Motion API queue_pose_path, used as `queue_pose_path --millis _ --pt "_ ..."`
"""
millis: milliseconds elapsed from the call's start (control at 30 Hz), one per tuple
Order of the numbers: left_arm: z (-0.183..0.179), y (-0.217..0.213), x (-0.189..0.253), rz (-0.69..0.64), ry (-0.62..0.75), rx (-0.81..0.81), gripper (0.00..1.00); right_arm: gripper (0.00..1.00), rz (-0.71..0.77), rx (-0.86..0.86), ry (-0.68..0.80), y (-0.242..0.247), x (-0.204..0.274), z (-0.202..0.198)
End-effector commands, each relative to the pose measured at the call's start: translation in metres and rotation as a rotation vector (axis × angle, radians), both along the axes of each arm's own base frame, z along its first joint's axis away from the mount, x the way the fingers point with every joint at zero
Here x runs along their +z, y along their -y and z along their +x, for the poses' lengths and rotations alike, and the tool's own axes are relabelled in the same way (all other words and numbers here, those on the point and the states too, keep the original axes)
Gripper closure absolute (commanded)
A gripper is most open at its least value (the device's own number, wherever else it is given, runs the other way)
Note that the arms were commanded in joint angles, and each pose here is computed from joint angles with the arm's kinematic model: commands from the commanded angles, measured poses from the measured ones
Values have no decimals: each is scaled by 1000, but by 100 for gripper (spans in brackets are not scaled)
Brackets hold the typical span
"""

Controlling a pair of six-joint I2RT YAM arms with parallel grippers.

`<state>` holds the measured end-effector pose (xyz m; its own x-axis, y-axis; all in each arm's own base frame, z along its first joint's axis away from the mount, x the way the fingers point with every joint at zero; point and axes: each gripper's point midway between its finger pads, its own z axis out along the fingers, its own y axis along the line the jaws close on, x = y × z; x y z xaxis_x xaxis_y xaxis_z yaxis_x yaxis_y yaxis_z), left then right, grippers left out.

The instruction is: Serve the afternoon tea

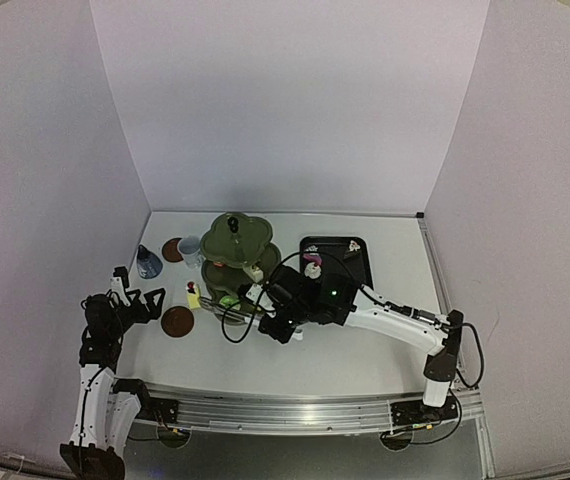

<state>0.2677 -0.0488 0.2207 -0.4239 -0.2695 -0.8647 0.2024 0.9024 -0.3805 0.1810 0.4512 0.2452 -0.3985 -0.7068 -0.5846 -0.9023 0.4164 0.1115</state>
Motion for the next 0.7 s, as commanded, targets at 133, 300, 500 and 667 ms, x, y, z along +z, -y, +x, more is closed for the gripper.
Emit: queue_pose_path --millis 133,300,500,667 --pt "-7 24 12 43 70 -181 0 100 15 -175 35 25 12 36" --pt "-12 27 9 202 99 -270 0 100 -6 -238 41 39 7 54" --pt "-7 20 3 239 57 -244 0 100 -22 -268 53 46 4 71" --pt "-10 24 1 213 62 -259 0 100 -31 -253 47 43 -2 76"
